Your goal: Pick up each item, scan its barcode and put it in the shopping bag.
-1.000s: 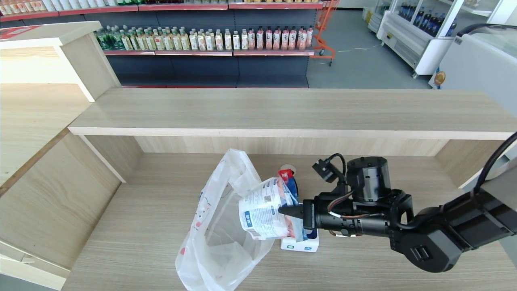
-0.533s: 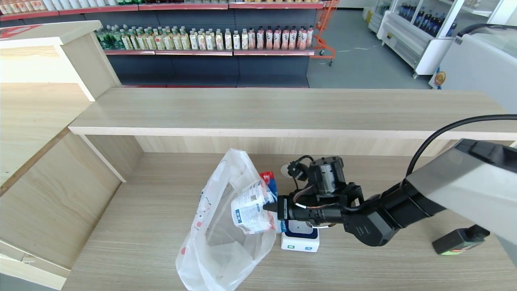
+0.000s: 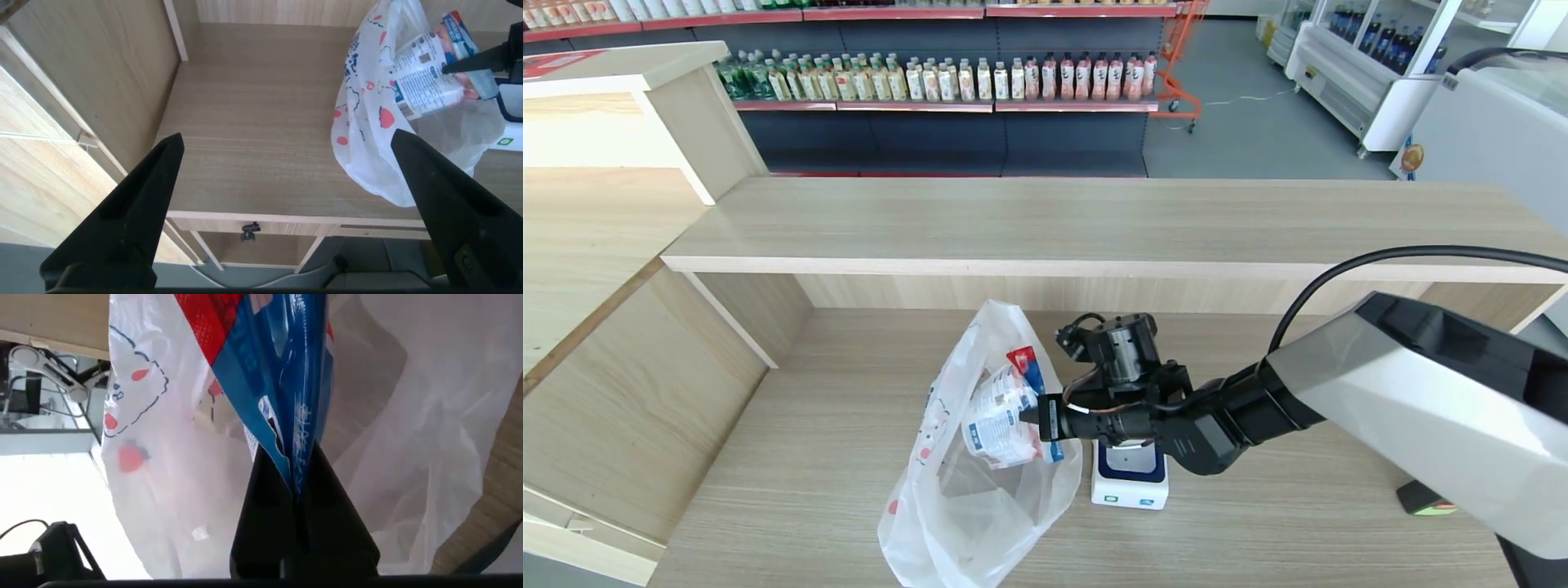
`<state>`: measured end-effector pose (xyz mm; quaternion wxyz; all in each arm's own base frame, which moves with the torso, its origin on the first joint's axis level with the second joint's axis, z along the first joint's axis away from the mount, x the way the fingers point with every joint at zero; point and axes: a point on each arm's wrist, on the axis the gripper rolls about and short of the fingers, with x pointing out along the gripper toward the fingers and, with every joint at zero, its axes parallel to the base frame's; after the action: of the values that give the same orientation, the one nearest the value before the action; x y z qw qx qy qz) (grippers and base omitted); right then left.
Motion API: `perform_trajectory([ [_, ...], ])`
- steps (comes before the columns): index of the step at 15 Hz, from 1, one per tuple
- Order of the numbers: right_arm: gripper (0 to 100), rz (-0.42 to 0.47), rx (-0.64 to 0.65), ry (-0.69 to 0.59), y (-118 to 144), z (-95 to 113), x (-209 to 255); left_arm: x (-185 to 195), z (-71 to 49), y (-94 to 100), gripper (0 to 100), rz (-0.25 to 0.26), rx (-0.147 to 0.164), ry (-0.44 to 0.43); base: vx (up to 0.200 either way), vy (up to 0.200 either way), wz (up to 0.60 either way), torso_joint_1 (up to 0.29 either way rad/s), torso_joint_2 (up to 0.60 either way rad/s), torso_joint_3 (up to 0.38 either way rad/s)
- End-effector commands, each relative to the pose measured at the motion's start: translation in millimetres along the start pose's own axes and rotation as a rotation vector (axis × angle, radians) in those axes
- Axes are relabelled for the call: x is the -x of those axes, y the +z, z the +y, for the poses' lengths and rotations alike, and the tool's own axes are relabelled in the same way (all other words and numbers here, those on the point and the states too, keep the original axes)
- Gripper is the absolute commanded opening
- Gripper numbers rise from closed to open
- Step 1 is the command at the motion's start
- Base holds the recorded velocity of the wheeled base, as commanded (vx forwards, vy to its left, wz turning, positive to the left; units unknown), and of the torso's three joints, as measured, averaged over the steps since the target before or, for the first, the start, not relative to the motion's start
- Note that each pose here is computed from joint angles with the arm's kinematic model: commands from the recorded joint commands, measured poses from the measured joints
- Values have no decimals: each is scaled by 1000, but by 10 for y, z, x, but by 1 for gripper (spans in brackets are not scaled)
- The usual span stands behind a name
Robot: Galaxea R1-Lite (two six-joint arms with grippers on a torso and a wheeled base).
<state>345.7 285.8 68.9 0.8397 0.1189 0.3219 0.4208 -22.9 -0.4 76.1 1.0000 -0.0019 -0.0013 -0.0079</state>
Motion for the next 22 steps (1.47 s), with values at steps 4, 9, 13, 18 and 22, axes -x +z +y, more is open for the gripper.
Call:
perform_trajectory([
  [4,100,-51,6,133,108,64,-41,0,0,0,100,-1,1,0,0,0,0,0,0,0],
  [9,100,-135,-84,273,281,142,-21,0,0,0,100,-1,-1,0,0,0,0,0,0,0],
  [13,100,-141,-135,261,317,81,17,0,0,0,100,-1,1,0,0,0,0,0,0,0],
  [18,100,-164,-194,157,354,-305,372,0,0,0,100,-1,1,0,0,0,0,0,0,0],
  [22,100,-225,-210,106,481,-379,905,0,0,0,100,-1,1,0,0,0,0,0,0,0],
])
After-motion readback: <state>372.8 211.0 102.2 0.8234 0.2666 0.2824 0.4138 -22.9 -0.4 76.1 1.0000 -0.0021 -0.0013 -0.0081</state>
